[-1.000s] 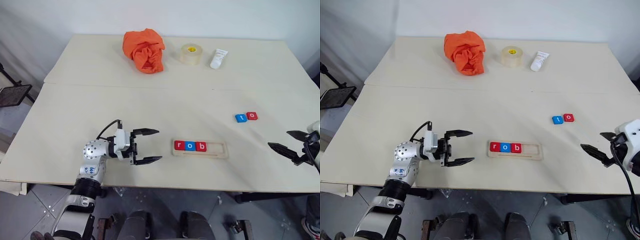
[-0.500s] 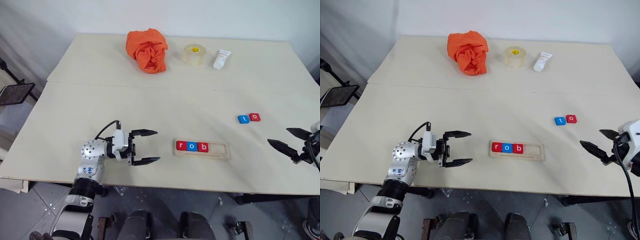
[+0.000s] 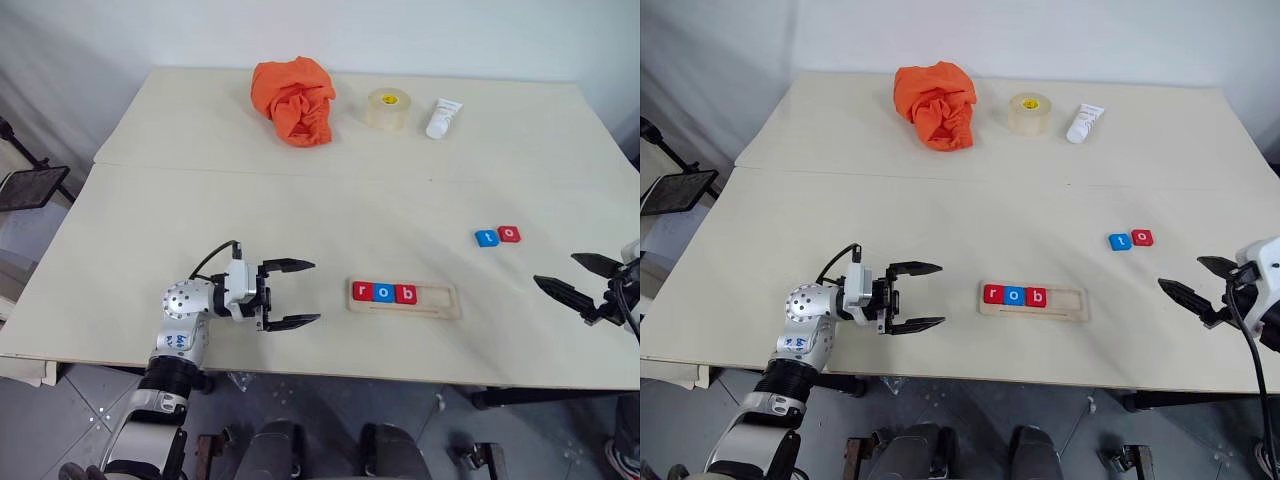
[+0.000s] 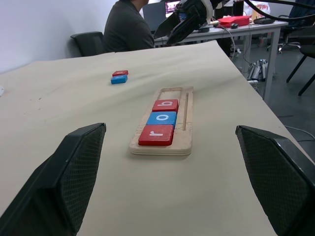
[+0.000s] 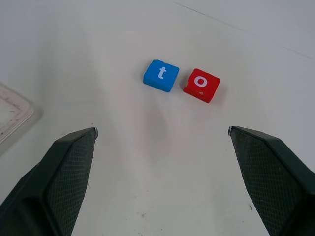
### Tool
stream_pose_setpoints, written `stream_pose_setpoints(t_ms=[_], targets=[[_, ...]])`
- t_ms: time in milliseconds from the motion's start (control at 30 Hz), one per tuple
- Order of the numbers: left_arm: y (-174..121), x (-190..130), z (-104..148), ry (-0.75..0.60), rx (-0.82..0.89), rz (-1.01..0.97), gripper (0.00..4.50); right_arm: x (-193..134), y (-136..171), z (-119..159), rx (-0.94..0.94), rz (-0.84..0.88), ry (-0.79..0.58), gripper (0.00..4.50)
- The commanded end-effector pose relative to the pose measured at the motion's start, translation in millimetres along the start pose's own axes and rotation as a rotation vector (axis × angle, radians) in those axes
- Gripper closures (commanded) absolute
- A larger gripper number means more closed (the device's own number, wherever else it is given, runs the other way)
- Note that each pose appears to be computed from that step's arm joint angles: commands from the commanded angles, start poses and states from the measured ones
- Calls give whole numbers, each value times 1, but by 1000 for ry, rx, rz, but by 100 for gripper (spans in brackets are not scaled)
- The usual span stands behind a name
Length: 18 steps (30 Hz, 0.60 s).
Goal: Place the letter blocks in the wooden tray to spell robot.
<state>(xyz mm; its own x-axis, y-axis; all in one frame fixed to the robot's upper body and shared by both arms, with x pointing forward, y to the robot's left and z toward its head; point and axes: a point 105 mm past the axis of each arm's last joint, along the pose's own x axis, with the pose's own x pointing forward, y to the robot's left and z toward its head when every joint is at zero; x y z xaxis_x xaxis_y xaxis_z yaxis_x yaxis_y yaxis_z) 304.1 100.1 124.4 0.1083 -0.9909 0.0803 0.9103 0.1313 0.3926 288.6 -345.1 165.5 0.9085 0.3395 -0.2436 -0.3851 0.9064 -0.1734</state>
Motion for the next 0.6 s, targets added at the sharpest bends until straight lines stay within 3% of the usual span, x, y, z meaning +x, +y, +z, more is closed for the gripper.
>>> stream_pose_setpoints(t_ms=[33,600], targets=[[4,6,6,-24,38,5,0,18,-16,11,34,-94,3,4],[-10,-4,6,-15,36,74,0,102,-46,18,91,-252,57,4]])
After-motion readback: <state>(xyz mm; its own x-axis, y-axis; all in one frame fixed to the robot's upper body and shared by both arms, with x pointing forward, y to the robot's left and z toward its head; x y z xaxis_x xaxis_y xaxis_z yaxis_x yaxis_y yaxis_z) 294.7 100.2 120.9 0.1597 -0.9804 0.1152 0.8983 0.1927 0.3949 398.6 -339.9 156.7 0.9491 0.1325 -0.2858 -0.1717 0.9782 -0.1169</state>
